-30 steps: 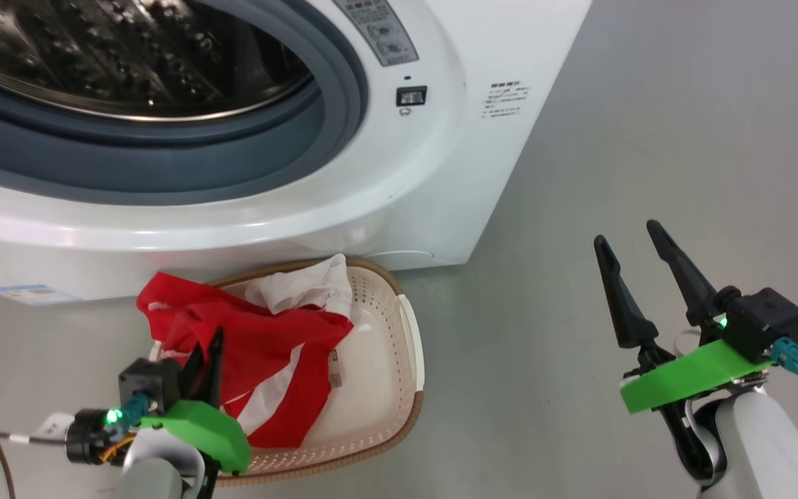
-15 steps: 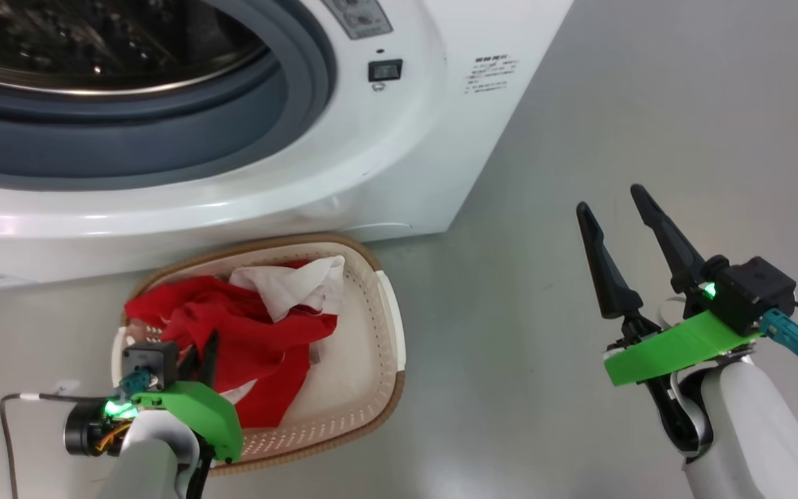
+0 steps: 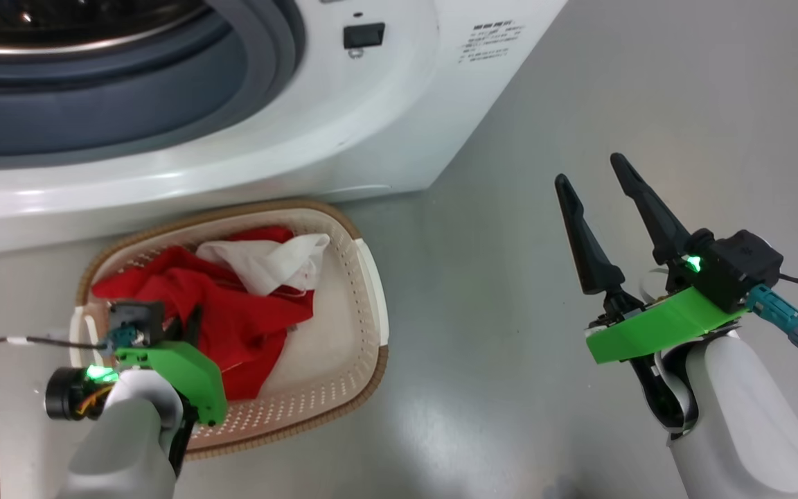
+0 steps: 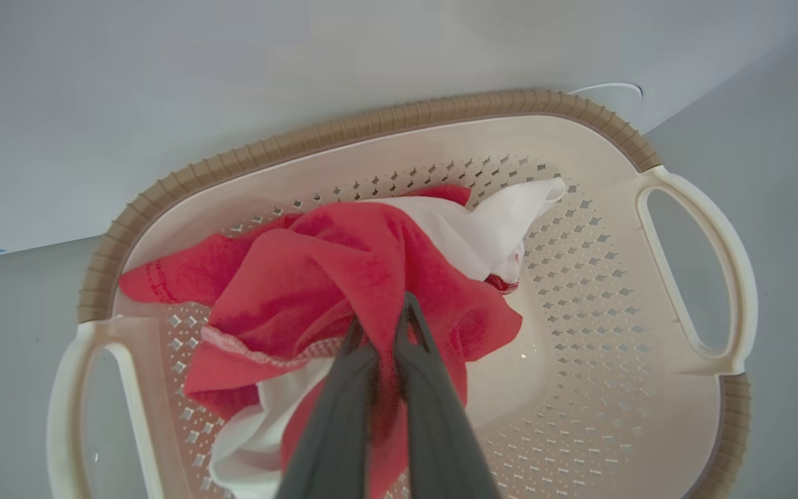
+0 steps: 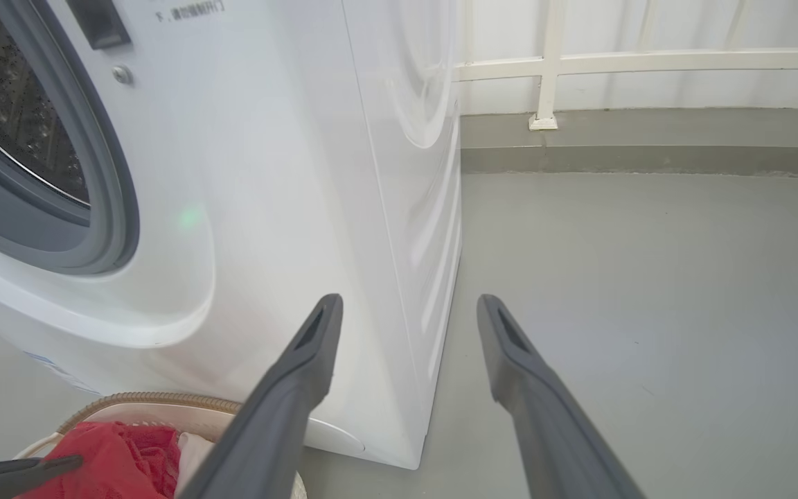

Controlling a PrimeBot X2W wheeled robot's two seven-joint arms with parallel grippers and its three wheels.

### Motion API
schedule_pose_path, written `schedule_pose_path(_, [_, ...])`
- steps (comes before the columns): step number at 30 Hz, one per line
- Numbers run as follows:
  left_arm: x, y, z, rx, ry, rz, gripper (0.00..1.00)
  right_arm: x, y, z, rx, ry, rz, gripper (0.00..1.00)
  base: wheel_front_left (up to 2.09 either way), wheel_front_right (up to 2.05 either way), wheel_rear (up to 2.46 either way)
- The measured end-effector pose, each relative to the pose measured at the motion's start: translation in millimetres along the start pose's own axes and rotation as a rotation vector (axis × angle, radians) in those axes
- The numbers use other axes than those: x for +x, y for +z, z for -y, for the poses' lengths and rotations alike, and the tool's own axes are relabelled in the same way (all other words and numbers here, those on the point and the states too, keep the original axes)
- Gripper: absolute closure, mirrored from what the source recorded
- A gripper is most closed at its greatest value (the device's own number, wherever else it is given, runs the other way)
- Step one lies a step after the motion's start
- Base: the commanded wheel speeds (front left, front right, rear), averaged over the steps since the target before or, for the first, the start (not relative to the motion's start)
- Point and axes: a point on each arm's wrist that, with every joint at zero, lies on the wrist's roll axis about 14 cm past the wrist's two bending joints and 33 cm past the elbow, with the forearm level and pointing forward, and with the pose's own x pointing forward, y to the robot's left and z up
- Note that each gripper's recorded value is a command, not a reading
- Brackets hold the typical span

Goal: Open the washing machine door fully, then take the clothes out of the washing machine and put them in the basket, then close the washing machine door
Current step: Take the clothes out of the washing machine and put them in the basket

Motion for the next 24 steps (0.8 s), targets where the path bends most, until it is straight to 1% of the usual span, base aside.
schedule_pose_path(10, [20, -22, 0, 0.001, -0.019, -0.085, 1.00, 6, -23, 2, 0.001, 0.002, -0.048, 0.00, 0.00, 0.00, 0.00])
schedule_pose_path(13, [23, -25, 0, 0.000, -0.021, -0.095, 0.93, 7, -23, 4, -0.003, -0.002, -0.047, 0.00, 0.00, 0.00, 0.00])
schedule_pose_path(14, [24, -24, -1, -0.003, -0.020, -0.094, 0.88, 7, -24, 5, -0.003, -0.003, -0.049, 0.00, 0.00, 0.00, 0.00])
schedule_pose_path(15, [25, -23, -2, -0.006, -0.018, -0.092, 0.85, 7, -24, 5, -0.004, -0.004, -0.049, 0.00, 0.00, 0.00, 0.00])
schedule_pose_path(17, [24, -22, -2, -0.009, -0.015, -0.090, 0.72, 7, -23, 5, -0.004, -0.004, -0.048, 0.00, 0.00, 0.00, 0.00])
schedule_pose_path(18, [24, -22, -3, -0.012, -0.013, -0.090, 0.63, 7, -23, 5, -0.004, -0.004, -0.047, 0.00, 0.00, 0.00, 0.00])
schedule_pose_path(19, [23, -21, -3, -0.011, -0.012, -0.089, 0.49, 7, -22, 5, -0.004, -0.003, -0.046, 0.00, 0.00, 0.00, 0.00])
schedule_pose_path(20, [23, -20, -3, -0.013, -0.010, -0.087, 0.11, 7, -21, 4, -0.003, -0.002, -0.044, 0.00, 0.00, 0.00, 0.00])
schedule_pose_path(21, [21, -18, -5, -0.027, -0.004, -0.081, 0.00, 7, -20, 4, -0.003, -0.001, -0.041, 0.00, 0.00, 0.00, 0.00])
schedule_pose_path(24, [20, -15, -5, -0.038, 0.002, -0.072, 0.00, 7, -17, 2, -0.003, 0.002, -0.036, 0.00, 0.00, 0.00, 0.00])
